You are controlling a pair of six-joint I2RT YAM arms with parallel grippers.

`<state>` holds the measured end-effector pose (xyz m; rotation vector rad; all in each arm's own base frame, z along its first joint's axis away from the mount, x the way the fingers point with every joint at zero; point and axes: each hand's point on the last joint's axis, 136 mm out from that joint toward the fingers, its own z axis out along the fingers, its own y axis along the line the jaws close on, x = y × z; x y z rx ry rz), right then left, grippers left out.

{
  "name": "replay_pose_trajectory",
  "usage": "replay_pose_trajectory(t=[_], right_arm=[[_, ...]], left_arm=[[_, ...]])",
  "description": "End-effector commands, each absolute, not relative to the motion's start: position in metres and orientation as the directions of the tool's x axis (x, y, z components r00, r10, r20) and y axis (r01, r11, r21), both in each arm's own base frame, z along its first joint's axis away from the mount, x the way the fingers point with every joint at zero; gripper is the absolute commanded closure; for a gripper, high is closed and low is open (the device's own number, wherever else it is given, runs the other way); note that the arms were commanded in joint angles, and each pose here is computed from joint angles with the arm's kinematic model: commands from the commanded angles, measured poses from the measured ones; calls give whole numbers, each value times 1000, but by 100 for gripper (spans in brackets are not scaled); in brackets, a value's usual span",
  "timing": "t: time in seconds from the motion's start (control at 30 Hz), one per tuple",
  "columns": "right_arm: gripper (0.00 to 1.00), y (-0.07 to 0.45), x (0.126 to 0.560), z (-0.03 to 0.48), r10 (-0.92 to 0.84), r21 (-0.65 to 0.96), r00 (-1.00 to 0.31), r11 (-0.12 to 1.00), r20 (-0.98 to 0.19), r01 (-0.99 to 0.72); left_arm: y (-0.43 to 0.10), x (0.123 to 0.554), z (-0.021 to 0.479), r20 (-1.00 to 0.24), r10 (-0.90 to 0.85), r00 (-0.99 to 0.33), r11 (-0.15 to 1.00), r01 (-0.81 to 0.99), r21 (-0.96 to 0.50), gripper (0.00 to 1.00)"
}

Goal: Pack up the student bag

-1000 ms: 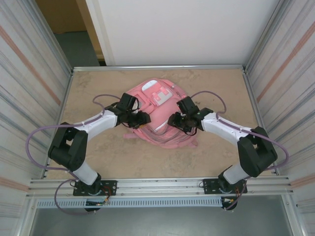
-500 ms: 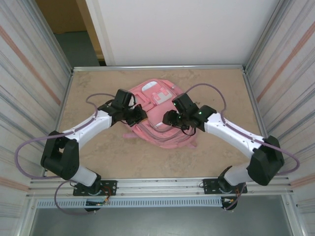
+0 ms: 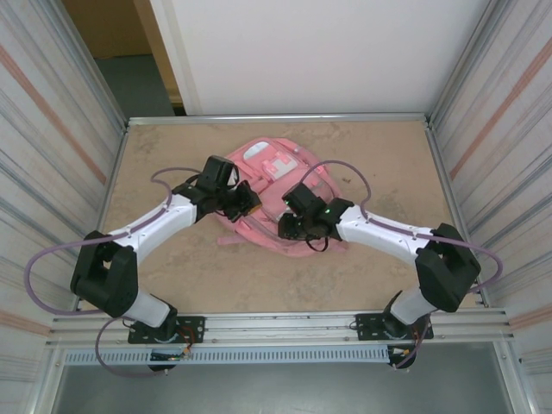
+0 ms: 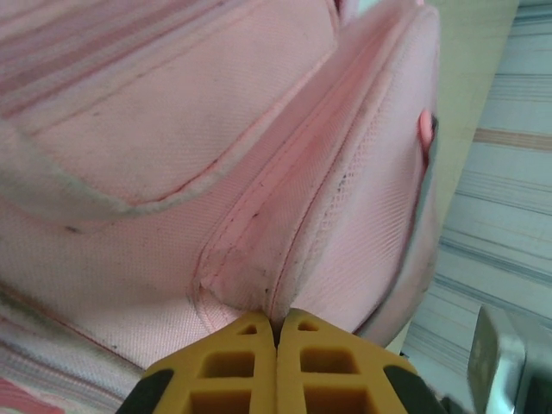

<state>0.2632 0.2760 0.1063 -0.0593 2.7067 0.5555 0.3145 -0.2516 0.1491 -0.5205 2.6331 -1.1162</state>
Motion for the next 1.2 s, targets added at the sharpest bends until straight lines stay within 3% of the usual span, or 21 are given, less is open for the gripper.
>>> replay_pose_trajectory(t=[0.0, 0.13, 0.3, 0.47, 0.5, 0.57, 0.63, 0.7, 0.77, 0.8, 0.83, 0.93, 1.03, 1.17], right_arm=[[66, 242, 322, 116, 46, 335, -863, 931, -502, -145], [59, 245, 339, 139, -9, 408, -856, 876, -518, -256], [54, 259, 322, 149, -124, 392, -831, 837, -542, -381], [52, 237, 323, 156, -111, 372, -836, 858, -538, -354], [52, 232, 325, 161, -101, 369, -832, 862, -546, -347], [51, 218, 331, 171, -73, 365, -826, 873, -559, -324], [51, 203, 340, 176, -41, 368, -830, 884, -556, -290], [51, 191, 347, 176, -3, 377, -835, 891, -550, -252], [50, 182, 355, 177, 38, 395, -836, 892, -547, -218], [51, 177, 359, 177, 64, 403, -836, 894, -545, -195], [51, 173, 362, 178, 83, 413, -833, 893, -546, -181], [50, 168, 367, 178, 127, 443, -830, 883, -544, -155], [50, 170, 367, 175, 144, 474, -833, 867, -534, -155], [50, 170, 363, 173, 151, 485, -839, 862, -522, -147]], left_arm=[[-252, 303, 177, -109, -413, -904, 604, -183, -776, 100], [-253, 306, 168, -106, -442, -891, 588, -198, -784, 100], [-258, 322, 160, -111, -453, -884, 583, -200, -788, 100], [-259, 338, 155, -142, -442, -886, 587, -165, -792, 100], [-261, 340, 159, -179, -411, -894, 603, -119, -789, 95], [-269, 345, 172, -302, -305, -903, 655, 31, -755, 65], [-284, 348, 188, -486, -125, -865, 693, 275, -667, 52], [-298, 348, 203, -650, 85, -755, 687, 517, -510, 48], [-313, 341, 215, -779, 295, -553, 585, 750, -310, 44], [-319, 338, 214, -819, 397, -415, 519, 837, -173, 34], [-324, 335, 209, -825, 494, -274, 447, 894, -29, 22], [-333, 342, 190, -729, 685, 1, 294, 915, 277, 11], [-333, 361, 165, -631, 770, 92, 203, 902, 380, 14], [-333, 385, 142, -607, 790, 84, 189, 908, 373, 18]])
